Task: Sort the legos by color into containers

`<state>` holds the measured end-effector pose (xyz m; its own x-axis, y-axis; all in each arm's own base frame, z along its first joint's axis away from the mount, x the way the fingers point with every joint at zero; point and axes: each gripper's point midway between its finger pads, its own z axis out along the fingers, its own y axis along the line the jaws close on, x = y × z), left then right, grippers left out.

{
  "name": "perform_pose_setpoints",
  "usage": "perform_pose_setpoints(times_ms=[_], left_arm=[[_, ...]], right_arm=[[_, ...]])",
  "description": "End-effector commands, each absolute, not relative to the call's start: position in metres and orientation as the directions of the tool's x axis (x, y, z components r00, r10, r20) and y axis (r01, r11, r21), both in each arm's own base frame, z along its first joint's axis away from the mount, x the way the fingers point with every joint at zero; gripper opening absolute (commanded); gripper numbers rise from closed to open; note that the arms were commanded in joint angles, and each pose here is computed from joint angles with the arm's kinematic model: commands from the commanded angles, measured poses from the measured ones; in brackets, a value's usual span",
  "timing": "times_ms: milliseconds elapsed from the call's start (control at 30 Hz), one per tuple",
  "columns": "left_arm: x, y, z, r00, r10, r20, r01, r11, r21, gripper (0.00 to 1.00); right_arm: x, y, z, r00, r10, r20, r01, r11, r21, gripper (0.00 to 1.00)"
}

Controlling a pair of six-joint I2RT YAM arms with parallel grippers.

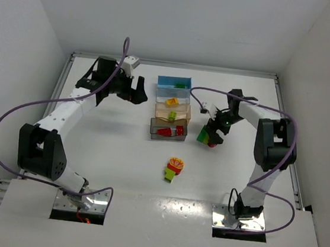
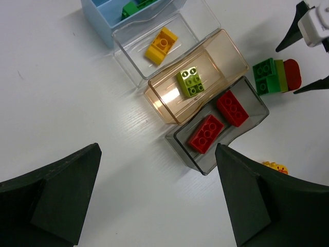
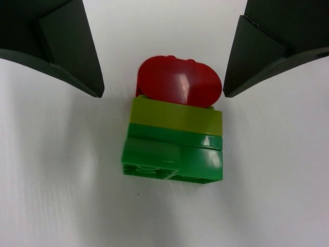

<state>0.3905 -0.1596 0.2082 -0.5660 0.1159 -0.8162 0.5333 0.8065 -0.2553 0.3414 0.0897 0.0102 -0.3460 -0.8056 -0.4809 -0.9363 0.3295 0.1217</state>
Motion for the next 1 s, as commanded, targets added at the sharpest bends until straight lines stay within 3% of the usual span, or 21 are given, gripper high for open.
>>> perform_pose_setpoints(times_ms=[0, 300, 500, 567, 733, 967], left_arm=[[0.403, -0.164, 0.222, -0.523, 0.126, -0.843, 0.555, 0.801, -0.224, 1.0], [0.413, -0.167, 0.221, -0.537, 0.11, -0.836, 0.543, 0.804, -0.243, 1.0], [0.417, -0.168, 0.217, -0.545, 0.112, -0.831, 0.541, 0.804, -0.246, 1.0], [0.418, -0.168, 0.221, -0.537, 0.11, -0.836, 0.543, 0.804, -0.243, 1.0], [0.419, -0.167, 0.22, -0.537, 0.11, -0.836, 0.537, 0.809, -0.238, 1.0], [0.41, -0.185, 0.22, -0.578, 0.072, -0.813, 0.576, 0.742, -0.344, 1.0]], right_arm=[[0.333, 0.098, 0.006, -0.302, -0.819, -0.488, -0.953, 0.281, 0.117, 0.99], [0.323, 0.106, 0.007, -0.354, -0.796, -0.491, -0.934, 0.325, 0.148, 0.99], [0.336, 0.098, -0.001, -0.351, -0.817, -0.457, -0.925, 0.379, 0.032, 0.93], [0.341, 0.093, -0.004, -0.342, -0.837, -0.428, -0.924, 0.383, -0.01, 0.88], [0.338, 0.085, -0.013, -0.378, -0.833, -0.404, -0.904, 0.426, -0.033, 0.6], [0.329, 0.086, 0.005, -0.365, -0.816, -0.449, -0.902, 0.428, -0.046, 0.31]])
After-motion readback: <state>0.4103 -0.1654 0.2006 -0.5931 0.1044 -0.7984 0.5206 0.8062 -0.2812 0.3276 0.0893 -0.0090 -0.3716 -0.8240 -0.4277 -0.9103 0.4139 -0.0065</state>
